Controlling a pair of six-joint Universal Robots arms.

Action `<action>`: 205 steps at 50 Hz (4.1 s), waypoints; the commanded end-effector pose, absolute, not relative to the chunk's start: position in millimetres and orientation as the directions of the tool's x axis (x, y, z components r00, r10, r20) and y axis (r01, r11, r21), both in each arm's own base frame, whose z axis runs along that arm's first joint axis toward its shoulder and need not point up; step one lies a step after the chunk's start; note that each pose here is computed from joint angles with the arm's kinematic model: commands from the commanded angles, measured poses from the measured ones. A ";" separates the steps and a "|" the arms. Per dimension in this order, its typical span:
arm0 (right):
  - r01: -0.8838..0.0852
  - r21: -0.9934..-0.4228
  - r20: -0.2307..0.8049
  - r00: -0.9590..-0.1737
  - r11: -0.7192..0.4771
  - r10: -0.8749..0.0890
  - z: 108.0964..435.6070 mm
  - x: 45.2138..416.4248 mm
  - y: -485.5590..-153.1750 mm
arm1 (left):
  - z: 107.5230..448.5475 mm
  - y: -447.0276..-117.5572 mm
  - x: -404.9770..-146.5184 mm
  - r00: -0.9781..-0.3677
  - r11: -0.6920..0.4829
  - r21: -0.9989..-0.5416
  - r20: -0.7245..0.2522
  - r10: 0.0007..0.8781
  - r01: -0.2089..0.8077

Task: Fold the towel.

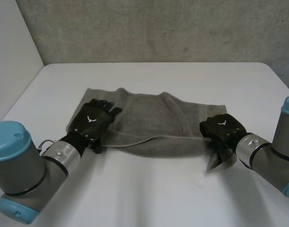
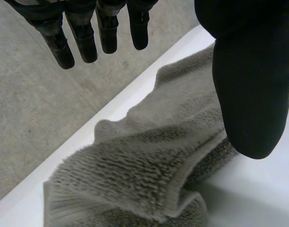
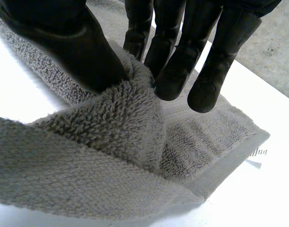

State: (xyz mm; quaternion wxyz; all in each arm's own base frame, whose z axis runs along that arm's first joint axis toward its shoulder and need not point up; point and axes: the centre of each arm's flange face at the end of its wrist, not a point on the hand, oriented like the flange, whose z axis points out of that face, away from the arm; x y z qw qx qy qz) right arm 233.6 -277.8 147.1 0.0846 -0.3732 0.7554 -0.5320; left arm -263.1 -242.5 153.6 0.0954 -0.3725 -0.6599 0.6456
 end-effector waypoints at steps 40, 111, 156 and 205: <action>-0.477 -0.864 0.270 -0.709 0.161 -0.651 142.0 232.7 -278.1 | 134.6 -309.3 -234.2 -0.853 -0.107 -0.916 -0.400 0.335 0.387; -0.462 -0.887 0.366 -0.724 0.017 -0.585 243.9 218.8 -267.1 | 214.7 -274.4 -220.0 -0.823 -0.252 -0.864 -0.496 0.277 0.435; -0.557 -0.625 0.714 -0.692 -0.547 -0.111 351.5 258.2 -381.4 | 345.7 -386.9 -268.9 -0.883 -0.547 -0.775 -0.451 0.127 0.317; -0.544 -0.837 0.376 -0.651 0.059 -0.659 185.3 239.8 -304.3 | 150.8 -321.1 -234.4 -0.844 -0.180 -0.917 -0.397 0.359 0.355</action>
